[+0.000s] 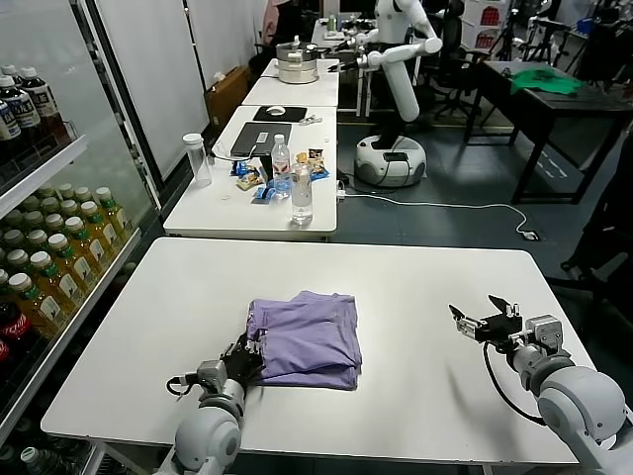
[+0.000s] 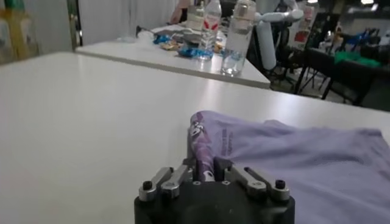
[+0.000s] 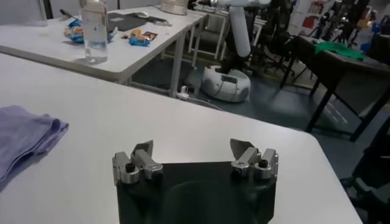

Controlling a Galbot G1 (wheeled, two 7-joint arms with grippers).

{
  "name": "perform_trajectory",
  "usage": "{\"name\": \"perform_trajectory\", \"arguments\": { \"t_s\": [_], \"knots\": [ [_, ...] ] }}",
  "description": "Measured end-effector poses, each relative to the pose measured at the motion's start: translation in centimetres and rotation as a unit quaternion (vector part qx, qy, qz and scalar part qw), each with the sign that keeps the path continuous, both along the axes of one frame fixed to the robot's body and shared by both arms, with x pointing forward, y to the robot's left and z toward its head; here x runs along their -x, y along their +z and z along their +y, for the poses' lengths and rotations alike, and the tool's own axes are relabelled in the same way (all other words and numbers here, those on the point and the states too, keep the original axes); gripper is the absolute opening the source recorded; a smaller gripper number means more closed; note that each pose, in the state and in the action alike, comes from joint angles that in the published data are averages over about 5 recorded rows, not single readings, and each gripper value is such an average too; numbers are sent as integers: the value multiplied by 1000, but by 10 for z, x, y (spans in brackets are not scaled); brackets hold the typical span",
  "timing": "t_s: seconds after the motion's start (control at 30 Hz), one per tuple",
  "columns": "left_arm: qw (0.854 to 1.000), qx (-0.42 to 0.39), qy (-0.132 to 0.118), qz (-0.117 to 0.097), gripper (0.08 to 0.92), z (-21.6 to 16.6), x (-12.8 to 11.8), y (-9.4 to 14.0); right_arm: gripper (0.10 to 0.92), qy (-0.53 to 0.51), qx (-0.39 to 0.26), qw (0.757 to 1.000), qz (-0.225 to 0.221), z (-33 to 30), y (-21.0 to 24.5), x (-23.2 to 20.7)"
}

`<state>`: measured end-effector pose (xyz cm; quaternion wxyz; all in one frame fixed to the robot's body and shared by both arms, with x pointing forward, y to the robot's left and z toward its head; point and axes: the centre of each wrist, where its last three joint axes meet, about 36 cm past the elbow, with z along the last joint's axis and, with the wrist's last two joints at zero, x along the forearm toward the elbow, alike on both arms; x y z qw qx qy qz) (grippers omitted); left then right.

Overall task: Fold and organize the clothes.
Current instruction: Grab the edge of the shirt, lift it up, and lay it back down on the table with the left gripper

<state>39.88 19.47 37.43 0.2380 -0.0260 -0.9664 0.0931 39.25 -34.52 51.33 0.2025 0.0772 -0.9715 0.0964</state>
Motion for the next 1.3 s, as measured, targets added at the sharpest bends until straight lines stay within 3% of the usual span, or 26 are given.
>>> {"name": "perform_trajectory", "arguments": {
  "t_s": [0.17,0.3,0.63,0.77,0.9,1.03,1.13,1.3],
  "knots": [
    [998,66,11,9,115,19,-3,11,823,-2,1,1000,-2,-1,3,4],
    [994,110,27,2,107,48,-8,29,823,-2,0,1000,-4,-2,4,6],
    [982,171,72,-47,107,149,-19,98,823,-2,-5,1000,-8,-1,8,10],
    [978,181,75,-74,107,178,-19,132,823,-2,-7,1000,-10,0,9,13],
    [976,187,54,-99,107,179,-15,160,823,-1,-9,1000,-12,1,10,16],
    [976,188,15,-112,107,155,-12,171,823,-1,-9,1000,-12,1,11,19],
    [977,182,-18,-108,107,126,-13,165,823,-1,-7,1000,-13,0,13,22],
    [981,164,-66,-83,107,69,-22,140,823,-2,-2,1000,-14,-2,15,25]
  ]
}}
